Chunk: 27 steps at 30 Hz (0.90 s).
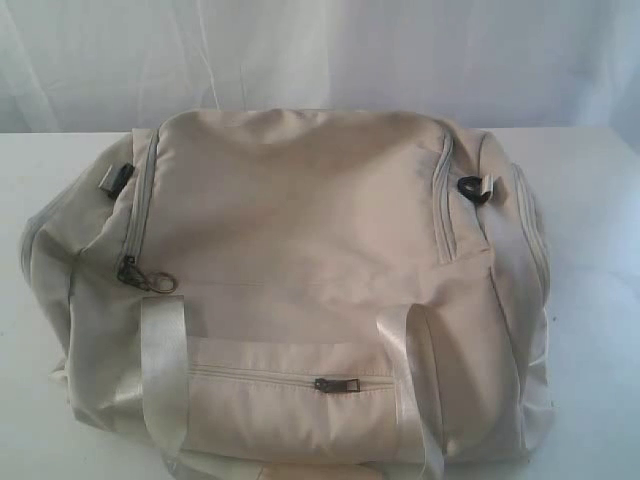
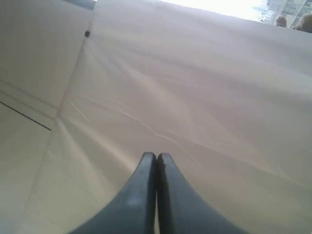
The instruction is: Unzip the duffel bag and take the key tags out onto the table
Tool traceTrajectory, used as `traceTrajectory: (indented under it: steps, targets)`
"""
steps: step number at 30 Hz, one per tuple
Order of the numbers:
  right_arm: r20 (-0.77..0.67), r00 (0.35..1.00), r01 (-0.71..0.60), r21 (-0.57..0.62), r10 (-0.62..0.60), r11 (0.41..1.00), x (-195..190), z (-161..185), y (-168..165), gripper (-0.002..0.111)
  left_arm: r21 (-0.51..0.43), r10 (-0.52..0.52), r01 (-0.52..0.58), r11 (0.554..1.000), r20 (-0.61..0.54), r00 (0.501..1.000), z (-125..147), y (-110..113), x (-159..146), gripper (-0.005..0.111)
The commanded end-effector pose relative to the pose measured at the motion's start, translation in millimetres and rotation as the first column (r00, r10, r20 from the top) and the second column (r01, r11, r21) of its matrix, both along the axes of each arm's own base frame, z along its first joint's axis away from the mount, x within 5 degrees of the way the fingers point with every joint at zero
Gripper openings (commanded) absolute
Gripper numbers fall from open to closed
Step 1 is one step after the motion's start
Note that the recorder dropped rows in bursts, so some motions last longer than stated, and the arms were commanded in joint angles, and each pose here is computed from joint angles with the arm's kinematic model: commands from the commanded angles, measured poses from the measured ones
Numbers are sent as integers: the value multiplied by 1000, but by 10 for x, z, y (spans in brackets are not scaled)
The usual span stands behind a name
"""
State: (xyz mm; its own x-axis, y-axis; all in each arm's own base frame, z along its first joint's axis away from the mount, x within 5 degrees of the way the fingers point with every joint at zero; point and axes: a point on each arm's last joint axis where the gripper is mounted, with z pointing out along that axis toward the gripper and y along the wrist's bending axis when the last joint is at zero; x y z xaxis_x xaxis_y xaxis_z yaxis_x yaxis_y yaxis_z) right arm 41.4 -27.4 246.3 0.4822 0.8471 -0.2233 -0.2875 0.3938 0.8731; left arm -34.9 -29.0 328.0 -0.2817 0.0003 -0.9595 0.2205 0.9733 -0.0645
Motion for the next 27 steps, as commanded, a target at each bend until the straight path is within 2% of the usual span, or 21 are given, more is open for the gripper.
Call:
traceTrajectory:
  steps: [1,13,19,23,27]
  targets:
    - [-23,1000,-18,9,18,1000,13,-35,12,0,-5,-3,3,1000,-6,1000,6,-5,-1,0]
    - [-57,998,-40,13,41,999,32,-63,28,0,-1,-8,8,1000,-28,1000,-14,-9,-8,0]
    - [-130,979,-142,126,159,982,86,-161,85,0,-8,-12,12,1000,-27,1000,-12,-14,-9,0]
    - [-152,973,-153,129,172,980,95,-180,97,0,-8,-14,13,1000,-35,999,-19,-15,-11,0]
    - [-245,945,-192,122,217,974,123,-255,146,0,-4,-20,20,1000,-61,998,-41,-19,-20,0]
